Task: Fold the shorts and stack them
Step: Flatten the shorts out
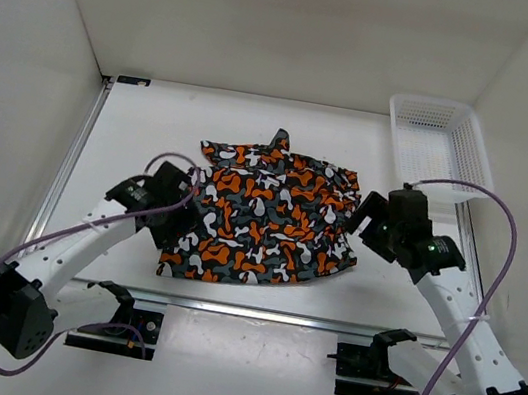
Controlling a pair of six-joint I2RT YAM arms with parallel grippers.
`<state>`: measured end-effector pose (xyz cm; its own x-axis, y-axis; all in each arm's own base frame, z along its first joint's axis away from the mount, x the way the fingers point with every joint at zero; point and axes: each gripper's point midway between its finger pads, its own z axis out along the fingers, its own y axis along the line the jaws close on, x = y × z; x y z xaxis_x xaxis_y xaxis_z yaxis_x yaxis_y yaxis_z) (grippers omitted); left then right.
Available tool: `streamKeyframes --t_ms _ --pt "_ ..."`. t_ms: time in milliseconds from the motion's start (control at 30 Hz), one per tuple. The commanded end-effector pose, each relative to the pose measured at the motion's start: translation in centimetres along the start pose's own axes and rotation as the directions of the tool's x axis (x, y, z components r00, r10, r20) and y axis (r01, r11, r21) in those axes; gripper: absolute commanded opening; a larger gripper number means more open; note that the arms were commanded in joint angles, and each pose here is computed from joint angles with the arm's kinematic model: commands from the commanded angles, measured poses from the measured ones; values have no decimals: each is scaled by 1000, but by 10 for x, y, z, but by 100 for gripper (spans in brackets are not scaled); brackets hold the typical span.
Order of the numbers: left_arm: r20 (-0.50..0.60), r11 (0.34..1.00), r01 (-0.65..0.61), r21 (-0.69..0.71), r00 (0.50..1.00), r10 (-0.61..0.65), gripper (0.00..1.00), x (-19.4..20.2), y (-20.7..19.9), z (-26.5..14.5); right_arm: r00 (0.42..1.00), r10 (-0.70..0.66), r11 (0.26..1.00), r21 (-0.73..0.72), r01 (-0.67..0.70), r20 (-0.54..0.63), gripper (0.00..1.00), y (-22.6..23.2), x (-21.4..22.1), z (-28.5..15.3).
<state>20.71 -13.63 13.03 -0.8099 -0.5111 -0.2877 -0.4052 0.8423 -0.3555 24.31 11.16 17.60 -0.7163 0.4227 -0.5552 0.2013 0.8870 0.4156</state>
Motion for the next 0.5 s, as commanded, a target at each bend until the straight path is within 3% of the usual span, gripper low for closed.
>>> streamKeyframes --t_ms 0,100,333,467 --pt "-169 985 166 -52 970 -173 79 55 32 21 990 -10 999 45 17 -139 88 -26 44 6" --pt "-177 966 254 -51 950 -259 82 65 37 30 978 39 999 40 -32 -207 89 -32 69 15" --pt "-149 960 230 -162 956 -254 78 60 51 61 946 184 983 32 -182 -266 85 -43 91 38" --pt "-162 958 198 -209 959 -234 78 54 46 81 948 218 975 1 -224 -234 83 -41 80 57"
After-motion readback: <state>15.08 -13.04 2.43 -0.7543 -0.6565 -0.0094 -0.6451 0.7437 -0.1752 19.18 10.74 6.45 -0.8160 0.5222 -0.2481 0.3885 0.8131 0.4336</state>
